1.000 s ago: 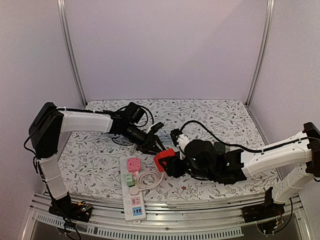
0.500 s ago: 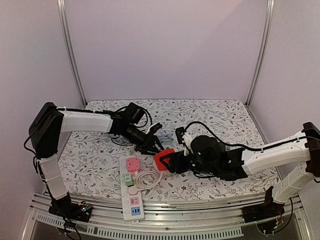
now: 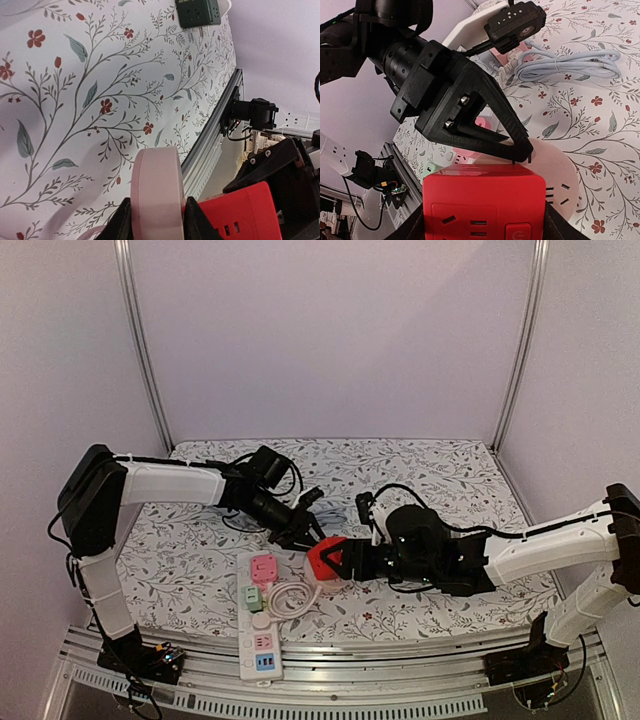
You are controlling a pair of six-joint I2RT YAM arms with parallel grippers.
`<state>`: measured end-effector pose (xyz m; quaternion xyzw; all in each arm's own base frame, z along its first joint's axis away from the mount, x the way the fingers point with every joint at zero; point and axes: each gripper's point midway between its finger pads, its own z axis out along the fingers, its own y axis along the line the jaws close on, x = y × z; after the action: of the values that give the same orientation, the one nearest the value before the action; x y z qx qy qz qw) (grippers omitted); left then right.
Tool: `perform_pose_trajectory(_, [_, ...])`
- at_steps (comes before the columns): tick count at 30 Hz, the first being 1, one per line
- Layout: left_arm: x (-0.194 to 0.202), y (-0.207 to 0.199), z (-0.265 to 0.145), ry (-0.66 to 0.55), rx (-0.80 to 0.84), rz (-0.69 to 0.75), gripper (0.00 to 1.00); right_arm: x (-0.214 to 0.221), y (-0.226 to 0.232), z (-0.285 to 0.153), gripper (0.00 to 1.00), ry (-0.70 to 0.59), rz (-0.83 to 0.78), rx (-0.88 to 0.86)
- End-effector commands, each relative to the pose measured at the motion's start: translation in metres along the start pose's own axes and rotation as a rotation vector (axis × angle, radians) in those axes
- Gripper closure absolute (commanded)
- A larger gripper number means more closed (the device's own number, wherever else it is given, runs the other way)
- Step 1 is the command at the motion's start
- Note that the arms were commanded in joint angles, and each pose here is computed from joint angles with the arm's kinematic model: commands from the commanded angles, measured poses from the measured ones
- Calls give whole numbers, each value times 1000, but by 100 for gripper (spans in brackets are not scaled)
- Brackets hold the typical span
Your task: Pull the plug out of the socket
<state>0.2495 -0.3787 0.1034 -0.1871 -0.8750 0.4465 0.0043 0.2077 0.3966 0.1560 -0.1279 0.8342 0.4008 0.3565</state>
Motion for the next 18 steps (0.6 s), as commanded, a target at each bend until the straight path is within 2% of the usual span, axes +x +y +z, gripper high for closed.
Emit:
perform_pose_trajectory(1, [20, -35, 1, 67, 109, 126, 69, -36, -8, -4, 86, -111, 116, 17])
perform_pose_trajectory(6, [20, -28, 3, 75, 83, 105, 69, -29, -12, -2, 87, -89, 71, 68])
perform_pose_trajectory(18, [15, -13, 1, 69, 63, 45, 69, -28, 11, -11, 87, -137, -168, 220])
